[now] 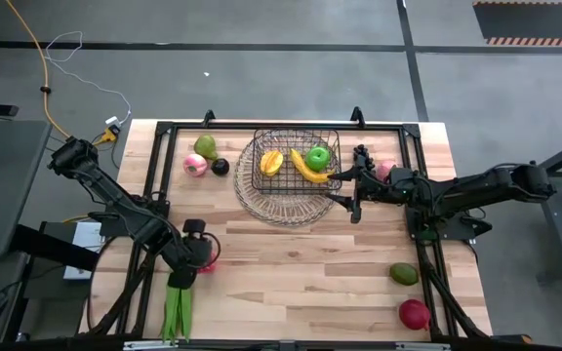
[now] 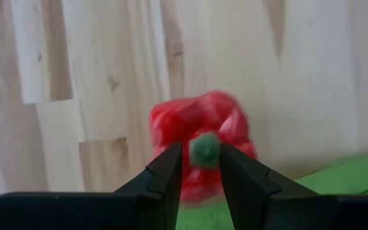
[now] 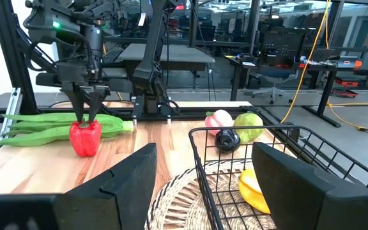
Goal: Build produce basket
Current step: Put the red bell pepper into the wire basket
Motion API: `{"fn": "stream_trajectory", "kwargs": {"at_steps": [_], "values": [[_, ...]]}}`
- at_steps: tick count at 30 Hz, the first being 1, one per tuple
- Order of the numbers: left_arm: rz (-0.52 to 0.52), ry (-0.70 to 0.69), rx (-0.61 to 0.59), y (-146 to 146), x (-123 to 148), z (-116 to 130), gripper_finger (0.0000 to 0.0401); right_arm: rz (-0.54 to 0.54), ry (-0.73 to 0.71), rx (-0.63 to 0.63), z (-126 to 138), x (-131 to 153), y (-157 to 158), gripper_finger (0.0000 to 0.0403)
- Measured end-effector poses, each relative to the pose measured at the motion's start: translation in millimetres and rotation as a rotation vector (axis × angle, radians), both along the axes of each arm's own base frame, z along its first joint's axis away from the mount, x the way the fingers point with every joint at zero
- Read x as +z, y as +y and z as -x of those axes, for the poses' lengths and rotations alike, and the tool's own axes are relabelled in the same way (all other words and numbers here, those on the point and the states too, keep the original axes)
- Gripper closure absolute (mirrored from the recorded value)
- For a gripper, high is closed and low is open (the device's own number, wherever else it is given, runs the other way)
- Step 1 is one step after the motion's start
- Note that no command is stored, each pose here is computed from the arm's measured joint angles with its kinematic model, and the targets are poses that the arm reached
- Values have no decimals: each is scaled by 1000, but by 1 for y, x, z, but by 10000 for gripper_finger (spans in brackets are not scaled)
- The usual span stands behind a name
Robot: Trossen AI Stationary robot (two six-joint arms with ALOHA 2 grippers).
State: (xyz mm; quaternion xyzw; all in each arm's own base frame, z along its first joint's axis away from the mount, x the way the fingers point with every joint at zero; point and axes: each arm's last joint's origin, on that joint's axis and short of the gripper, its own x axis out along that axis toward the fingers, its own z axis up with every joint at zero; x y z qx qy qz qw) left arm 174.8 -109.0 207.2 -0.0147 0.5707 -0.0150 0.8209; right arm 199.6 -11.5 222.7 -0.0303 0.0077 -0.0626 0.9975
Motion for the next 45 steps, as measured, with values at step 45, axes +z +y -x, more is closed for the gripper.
{"fn": "stream_trajectory", "kwargs": {"at_steps": [45], "values": [[-694,-511,81,61,114,-34,398,25,-1,-1,0,1,0,155]]}}
